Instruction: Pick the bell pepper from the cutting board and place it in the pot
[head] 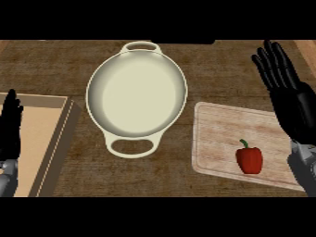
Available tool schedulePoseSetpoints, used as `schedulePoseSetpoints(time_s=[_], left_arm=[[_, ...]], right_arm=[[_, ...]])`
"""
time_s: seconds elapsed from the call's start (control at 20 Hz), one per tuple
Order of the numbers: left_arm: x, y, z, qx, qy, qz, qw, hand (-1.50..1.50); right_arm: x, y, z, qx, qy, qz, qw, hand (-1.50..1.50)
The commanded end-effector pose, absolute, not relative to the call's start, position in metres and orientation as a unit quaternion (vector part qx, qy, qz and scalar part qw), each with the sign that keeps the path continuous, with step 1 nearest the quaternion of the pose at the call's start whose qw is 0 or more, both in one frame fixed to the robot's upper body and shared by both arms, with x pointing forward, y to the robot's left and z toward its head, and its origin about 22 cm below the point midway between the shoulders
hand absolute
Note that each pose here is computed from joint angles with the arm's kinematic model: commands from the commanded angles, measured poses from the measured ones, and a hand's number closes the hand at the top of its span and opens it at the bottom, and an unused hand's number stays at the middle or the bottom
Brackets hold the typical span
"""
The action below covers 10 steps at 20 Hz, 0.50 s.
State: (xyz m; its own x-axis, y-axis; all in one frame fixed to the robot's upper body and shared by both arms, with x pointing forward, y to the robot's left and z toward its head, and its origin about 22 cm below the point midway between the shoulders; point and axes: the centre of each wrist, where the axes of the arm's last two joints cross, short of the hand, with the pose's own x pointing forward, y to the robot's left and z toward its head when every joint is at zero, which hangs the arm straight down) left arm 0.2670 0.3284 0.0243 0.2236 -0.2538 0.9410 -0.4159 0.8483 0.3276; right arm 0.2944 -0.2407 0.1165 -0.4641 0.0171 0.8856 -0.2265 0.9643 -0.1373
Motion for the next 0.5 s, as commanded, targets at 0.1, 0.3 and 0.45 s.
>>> schedulePoseSetpoints(time_s=[0.1,0.3,0.45], left_arm=[[0.269,0.338,0.025,0.28,-0.607,-0.004,0.744,0.0],[0.258,0.344,0.012,0.282,-0.579,-0.018,0.765,0.0],[0.247,0.347,-0.001,0.273,-0.54,-0.006,0.796,0.0]], right_arm=[[0.287,-0.246,0.086,-0.078,-0.797,0.082,0.594,1.5],[0.276,-0.332,0.066,-0.342,-0.689,0.203,0.606,1.5],[0.268,-0.327,0.053,-0.449,-0.714,0.003,0.538,-1.5]])
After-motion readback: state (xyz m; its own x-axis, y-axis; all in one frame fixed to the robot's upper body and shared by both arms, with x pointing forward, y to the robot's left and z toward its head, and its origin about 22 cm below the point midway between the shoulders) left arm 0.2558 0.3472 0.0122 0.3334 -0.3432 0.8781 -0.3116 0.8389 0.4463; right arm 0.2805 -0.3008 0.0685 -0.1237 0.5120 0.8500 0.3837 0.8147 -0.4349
